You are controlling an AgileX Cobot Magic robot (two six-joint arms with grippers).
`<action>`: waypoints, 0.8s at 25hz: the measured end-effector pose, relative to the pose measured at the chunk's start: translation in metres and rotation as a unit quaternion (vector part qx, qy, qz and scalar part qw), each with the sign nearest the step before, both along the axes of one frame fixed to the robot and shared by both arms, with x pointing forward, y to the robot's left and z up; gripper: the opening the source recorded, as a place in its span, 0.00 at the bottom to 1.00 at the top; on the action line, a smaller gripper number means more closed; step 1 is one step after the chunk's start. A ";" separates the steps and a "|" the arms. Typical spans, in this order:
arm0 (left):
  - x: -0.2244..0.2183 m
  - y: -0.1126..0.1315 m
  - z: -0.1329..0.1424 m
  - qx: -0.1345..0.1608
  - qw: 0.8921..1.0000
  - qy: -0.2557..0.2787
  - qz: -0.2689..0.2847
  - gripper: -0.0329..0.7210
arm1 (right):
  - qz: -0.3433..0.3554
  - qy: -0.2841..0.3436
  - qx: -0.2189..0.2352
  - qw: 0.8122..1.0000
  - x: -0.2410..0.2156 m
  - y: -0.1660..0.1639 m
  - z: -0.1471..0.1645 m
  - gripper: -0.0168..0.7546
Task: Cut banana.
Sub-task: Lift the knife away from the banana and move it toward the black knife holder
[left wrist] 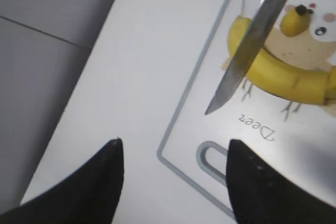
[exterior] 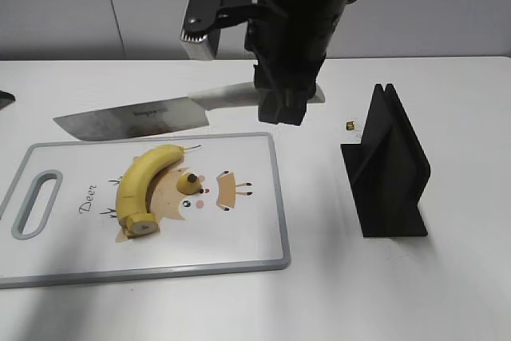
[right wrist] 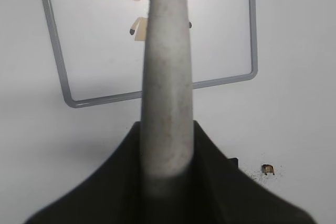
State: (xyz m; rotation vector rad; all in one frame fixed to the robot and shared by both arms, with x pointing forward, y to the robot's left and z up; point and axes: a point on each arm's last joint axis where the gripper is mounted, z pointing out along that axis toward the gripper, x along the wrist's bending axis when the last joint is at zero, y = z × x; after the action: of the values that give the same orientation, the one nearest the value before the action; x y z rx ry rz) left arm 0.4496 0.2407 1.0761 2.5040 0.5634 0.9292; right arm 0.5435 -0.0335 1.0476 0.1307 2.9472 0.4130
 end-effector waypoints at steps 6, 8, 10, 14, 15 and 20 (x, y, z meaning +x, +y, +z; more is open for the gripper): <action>-0.012 0.027 0.023 -0.038 0.995 -0.056 0.075 0.83 | -0.012 -0.009 0.013 1.000 -0.012 -0.010 0.029 0.23; -0.016 0.037 0.028 -0.076 0.987 -0.059 0.129 0.83 | -0.041 -0.006 0.018 0.999 -0.018 -0.016 0.040 0.23; -0.020 0.047 0.031 -0.115 0.975 -0.053 0.185 0.83 | -0.073 0.002 0.023 0.997 -0.023 -0.020 0.049 0.23; -0.036 0.053 0.024 -0.160 0.953 0.026 0.258 0.83 | -0.140 0.017 0.042 0.989 -0.032 -0.028 0.064 0.23; -0.040 0.052 0.022 -0.163 0.949 0.046 0.264 0.83 | -0.165 0.022 0.050 0.985 -0.033 -0.029 0.067 0.23; -0.066 0.041 0.029 -0.182 0.952 0.065 0.238 0.83 | -0.273 0.038 0.100 0.956 -0.045 -0.039 0.091 0.23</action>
State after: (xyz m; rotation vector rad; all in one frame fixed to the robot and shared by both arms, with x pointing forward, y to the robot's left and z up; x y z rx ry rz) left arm 0.3835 0.2813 1.1049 2.1380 1.2955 0.7306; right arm 0.4982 -0.0729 1.1382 0.9733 2.7622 0.6198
